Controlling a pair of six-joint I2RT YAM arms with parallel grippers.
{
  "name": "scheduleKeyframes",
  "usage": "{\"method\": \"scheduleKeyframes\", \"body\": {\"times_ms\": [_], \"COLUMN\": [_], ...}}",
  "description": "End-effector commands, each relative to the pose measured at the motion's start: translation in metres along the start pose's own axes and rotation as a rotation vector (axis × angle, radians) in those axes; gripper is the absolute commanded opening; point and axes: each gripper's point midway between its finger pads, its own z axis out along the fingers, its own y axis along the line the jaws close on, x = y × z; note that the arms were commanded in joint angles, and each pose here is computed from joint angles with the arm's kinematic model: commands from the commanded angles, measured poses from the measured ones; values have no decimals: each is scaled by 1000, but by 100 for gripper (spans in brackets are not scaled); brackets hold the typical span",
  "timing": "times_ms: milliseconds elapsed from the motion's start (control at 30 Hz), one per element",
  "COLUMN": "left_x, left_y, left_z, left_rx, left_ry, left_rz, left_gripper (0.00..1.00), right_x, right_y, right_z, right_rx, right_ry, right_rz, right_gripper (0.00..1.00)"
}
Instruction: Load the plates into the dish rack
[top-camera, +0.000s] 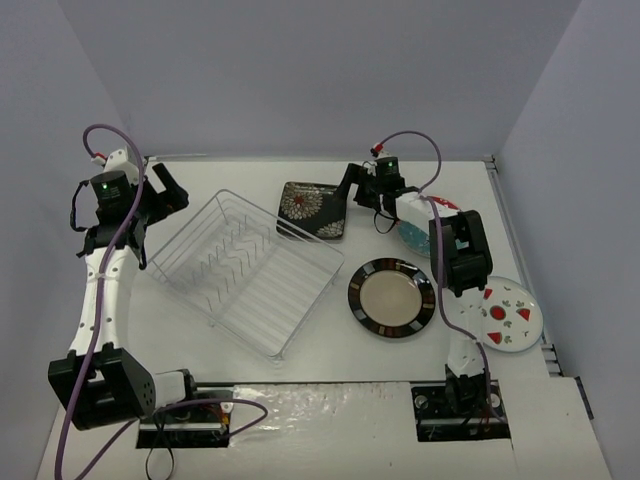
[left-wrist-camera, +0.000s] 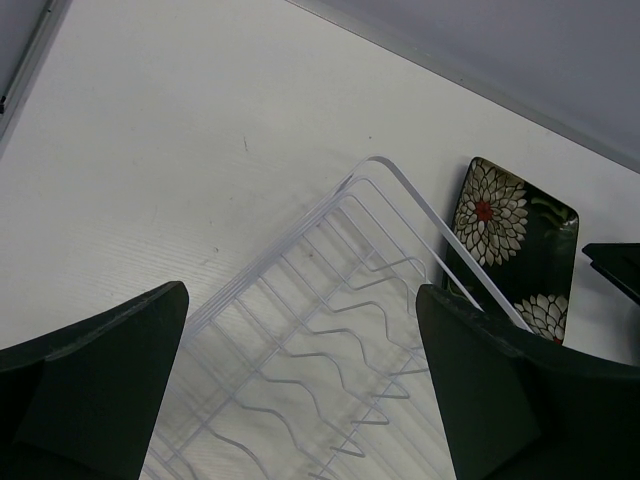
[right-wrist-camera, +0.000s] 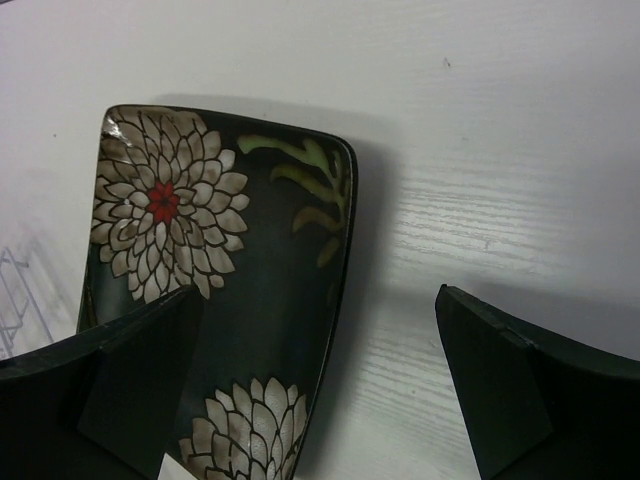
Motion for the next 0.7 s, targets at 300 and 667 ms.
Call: {"method": "scheduleKeyframes", "body": {"times_ms": [300,667], "left_x": [-19,-20], "left_y": [1,3], "left_z": [3,-4], "left_rx": [-14,-32], "left_ry": [-62,-80], "left_rz": [-8,-3], "left_gripper": [97,97], "right_x": [22,37], "right_y": [43,22], "right_z": [22,34], "right_rx": [-228,-235], "right_ry": [86,104], "right_rz": [43,184], "right_gripper": [89,54]}}
